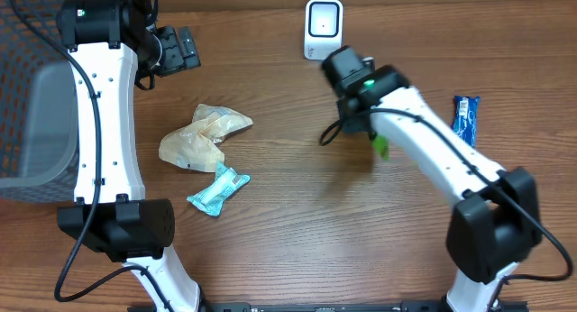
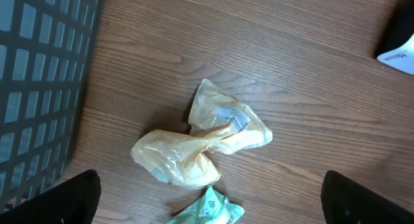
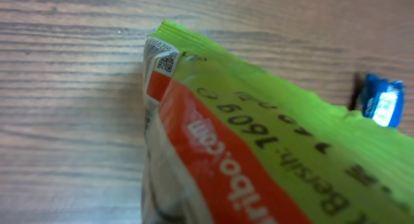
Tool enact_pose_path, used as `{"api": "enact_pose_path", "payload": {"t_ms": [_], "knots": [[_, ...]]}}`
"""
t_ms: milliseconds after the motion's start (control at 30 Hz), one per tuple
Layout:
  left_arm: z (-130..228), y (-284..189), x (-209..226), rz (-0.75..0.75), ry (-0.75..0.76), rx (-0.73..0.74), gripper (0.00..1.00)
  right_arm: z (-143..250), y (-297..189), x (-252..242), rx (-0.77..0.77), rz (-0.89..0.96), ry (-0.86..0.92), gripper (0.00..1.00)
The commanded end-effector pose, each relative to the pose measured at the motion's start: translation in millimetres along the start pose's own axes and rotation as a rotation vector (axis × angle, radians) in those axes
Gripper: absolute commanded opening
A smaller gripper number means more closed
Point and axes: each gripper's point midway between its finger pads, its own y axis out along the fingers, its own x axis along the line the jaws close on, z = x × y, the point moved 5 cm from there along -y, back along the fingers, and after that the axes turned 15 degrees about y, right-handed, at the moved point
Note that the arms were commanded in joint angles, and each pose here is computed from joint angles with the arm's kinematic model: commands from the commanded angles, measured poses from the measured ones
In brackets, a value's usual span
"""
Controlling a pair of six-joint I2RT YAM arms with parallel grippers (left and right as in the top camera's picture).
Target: Scan the item barcode
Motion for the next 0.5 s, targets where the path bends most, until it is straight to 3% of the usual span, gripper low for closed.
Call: {"api": "enact_pose_path", "payload": {"t_ms": [0, 333, 400, 467], "knots": [[0.7, -0.1, -2.8, -0.003, 0.017, 0.000, 1.00, -3.4, -1.1, 9.5, -0.147, 0.147, 0.018, 0.04], [0.7, -0.1, -2.8, -0.002, 0.017, 0.001, 1.00, 13.0, 22.7, 46.1, -0.226, 0.245, -0.080, 0.04], [0.7, -0.1, -2.8, -0.003, 0.017, 0.000, 1.00, 14.8, 22.2, 48.3, -0.221, 0.237, -0.085, 0.13], [0.7, -0.1, -2.8, -0.002, 0.017, 0.001, 1.00, 22.5, 24.0, 56.6, -0.166, 0.180, -0.129, 0.35]]}}
